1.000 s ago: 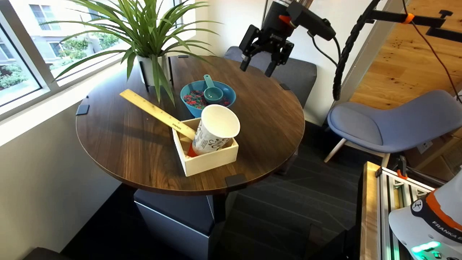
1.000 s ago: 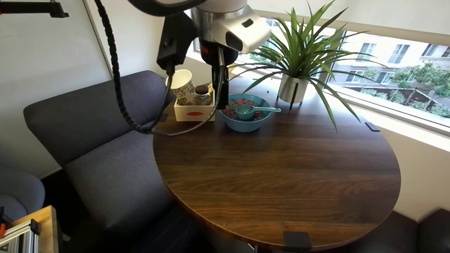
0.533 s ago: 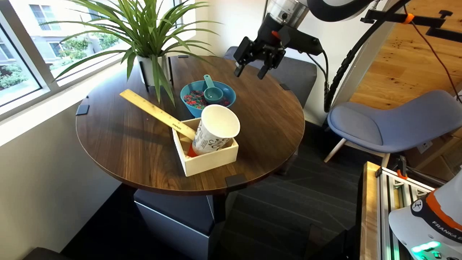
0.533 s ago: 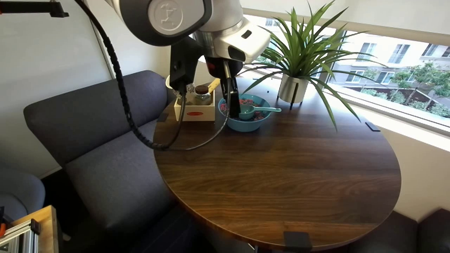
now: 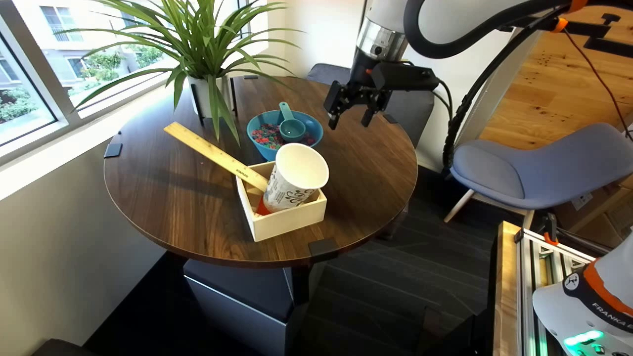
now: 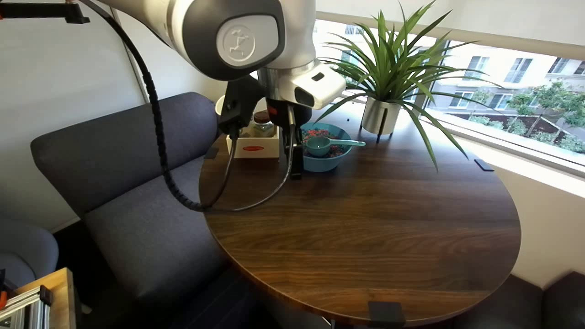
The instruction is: Move the blue bowl to the right then take the coffee cup out of the wooden box
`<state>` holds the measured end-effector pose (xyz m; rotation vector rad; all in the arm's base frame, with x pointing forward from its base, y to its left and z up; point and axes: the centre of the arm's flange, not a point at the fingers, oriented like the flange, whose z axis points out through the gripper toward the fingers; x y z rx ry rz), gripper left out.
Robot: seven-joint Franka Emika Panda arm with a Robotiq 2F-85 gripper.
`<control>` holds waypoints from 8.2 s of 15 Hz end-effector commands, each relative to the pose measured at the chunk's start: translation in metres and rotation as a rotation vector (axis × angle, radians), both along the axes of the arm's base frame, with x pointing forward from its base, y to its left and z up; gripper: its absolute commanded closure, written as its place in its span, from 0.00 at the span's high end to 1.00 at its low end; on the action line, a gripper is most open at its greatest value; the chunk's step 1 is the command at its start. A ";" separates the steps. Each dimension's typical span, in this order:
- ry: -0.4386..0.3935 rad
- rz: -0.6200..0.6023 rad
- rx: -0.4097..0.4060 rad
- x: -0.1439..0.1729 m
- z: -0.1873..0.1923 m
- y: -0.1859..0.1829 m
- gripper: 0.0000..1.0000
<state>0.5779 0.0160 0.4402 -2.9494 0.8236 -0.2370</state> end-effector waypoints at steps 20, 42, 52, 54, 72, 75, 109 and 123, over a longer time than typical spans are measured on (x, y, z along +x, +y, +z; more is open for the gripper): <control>0.048 -0.307 0.155 0.064 -0.039 -0.012 0.23; 0.008 -0.590 0.017 -0.030 -0.005 -0.192 0.02; -0.013 -0.488 0.082 -0.059 -0.001 -0.137 0.02; -0.016 -0.474 0.076 -0.056 -0.005 -0.128 0.02; -0.092 -0.135 0.207 -0.062 0.112 -0.067 1.00; -0.068 0.028 0.253 -0.085 0.128 -0.007 1.00; -0.261 0.368 0.049 -0.102 0.009 0.191 0.13; -0.125 0.356 0.274 -0.058 0.162 0.118 0.01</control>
